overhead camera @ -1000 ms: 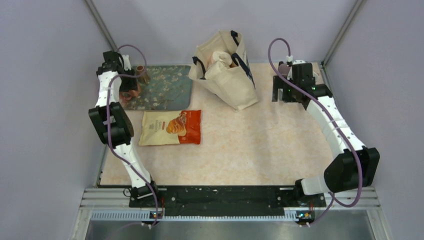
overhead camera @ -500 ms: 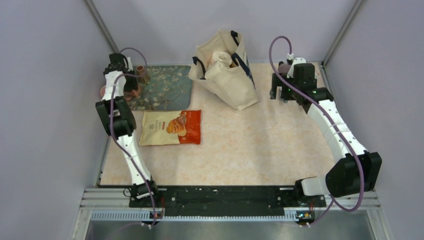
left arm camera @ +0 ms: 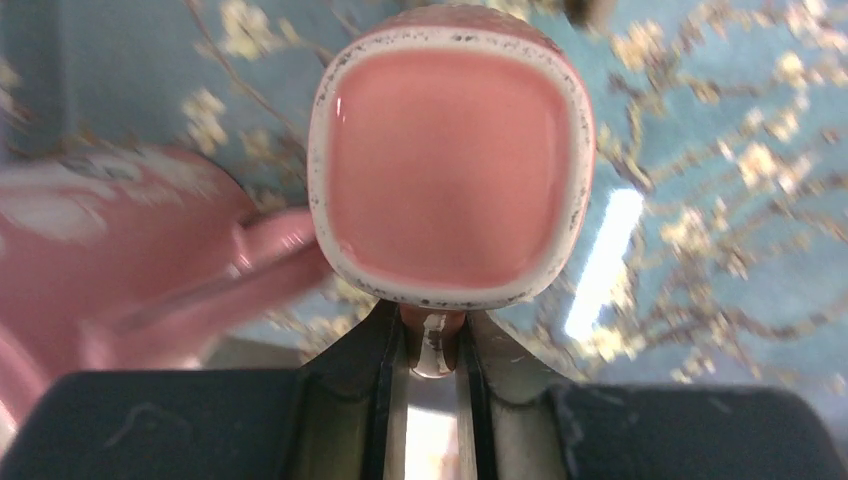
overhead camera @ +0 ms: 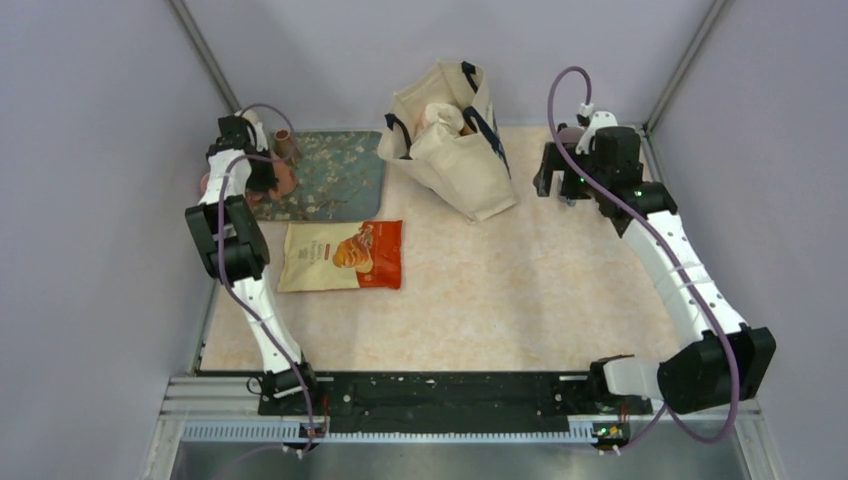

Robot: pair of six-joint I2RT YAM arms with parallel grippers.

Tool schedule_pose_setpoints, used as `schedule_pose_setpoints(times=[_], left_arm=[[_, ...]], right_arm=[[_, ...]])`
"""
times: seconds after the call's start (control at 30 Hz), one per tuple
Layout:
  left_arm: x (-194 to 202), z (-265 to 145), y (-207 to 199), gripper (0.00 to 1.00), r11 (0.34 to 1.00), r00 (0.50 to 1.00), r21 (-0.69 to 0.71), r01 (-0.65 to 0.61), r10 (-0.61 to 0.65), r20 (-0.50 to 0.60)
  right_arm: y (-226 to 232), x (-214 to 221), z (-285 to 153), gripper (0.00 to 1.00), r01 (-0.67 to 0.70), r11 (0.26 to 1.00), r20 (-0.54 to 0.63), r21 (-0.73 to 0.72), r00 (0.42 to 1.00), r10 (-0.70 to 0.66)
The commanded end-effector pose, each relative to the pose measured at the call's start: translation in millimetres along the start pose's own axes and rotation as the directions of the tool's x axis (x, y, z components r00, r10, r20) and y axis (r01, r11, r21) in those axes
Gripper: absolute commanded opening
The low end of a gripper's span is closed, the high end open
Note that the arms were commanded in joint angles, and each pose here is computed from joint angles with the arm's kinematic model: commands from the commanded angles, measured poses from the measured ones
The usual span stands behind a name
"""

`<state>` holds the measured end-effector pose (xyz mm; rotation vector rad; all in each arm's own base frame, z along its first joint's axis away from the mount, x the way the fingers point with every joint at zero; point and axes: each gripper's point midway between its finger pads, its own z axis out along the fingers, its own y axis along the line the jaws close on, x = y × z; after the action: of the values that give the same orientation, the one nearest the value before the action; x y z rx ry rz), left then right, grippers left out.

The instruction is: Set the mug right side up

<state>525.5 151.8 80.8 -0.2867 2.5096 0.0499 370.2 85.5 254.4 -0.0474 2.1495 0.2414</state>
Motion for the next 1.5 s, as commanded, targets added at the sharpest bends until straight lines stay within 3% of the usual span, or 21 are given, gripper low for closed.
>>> schedule_pose_setpoints(times=[0.0,0.17,0.27,0.43,0.53,0.67,0.8,1.13,1.33,1.47], left_arm=[[0,-67,-41,0.0,0.982,0.999,0.186,0.03,-0.037,0.037],[23,-103,-71,0.0,0.941,0.994,0.327,0.08,-0.1,0.043],[37,-120,-90,0.0,0.899,0.99,0.42,0.128,-0.143,0.003],[46,-156,-113,0.0,0.835,0.987,0.533,0.14,-0.162,-0.005],[48,-189,-127,0.0,0.785,0.989,0.608,0.121,-0.151,-0.002],[52,-232,-147,0.0,0.701,0.991,0.708,0.09,-0.137,0.009],[59,-266,-161,0.0,0.643,0.992,0.763,0.063,-0.125,0.023],[74,-315,-186,0.0,0.547,0.996,0.837,0.012,-0.085,0.041],[81,-339,-205,0.0,0.459,0.997,0.888,-0.01,-0.059,0.042],[89,-341,-215,0.0,0.421,0.999,0.907,-0.02,-0.029,0.036]], right_arm=[[63,-23,-18,0.99,0.019,0.976,0.118,-0.216,0.993,0.007],[160,-15,-25,0.99,0.046,0.848,0.168,-0.528,0.984,0.052],[213,-1,-22,0.99,0.049,0.766,0.176,-0.641,0.981,0.084],[297,29,-18,0.99,0.031,0.606,0.106,-0.795,0.99,0.088],[331,29,-14,0.99,-0.049,0.493,0.036,-0.869,0.987,0.16],[351,23,10,0.99,-0.148,0.445,-0.033,-0.883,0.966,0.257],[370,11,19,0.99,-0.165,0.386,-0.043,-0.908,0.951,0.306],[418,-10,2,0.94,-0.212,0.133,-0.148,-0.968,0.915,0.375],[431,-24,-13,0.82,-0.217,0.005,-0.198,-0.976,0.898,0.393],[430,-45,-39,0.59,-0.164,-0.096,-0.19,-0.982,0.883,0.43]])
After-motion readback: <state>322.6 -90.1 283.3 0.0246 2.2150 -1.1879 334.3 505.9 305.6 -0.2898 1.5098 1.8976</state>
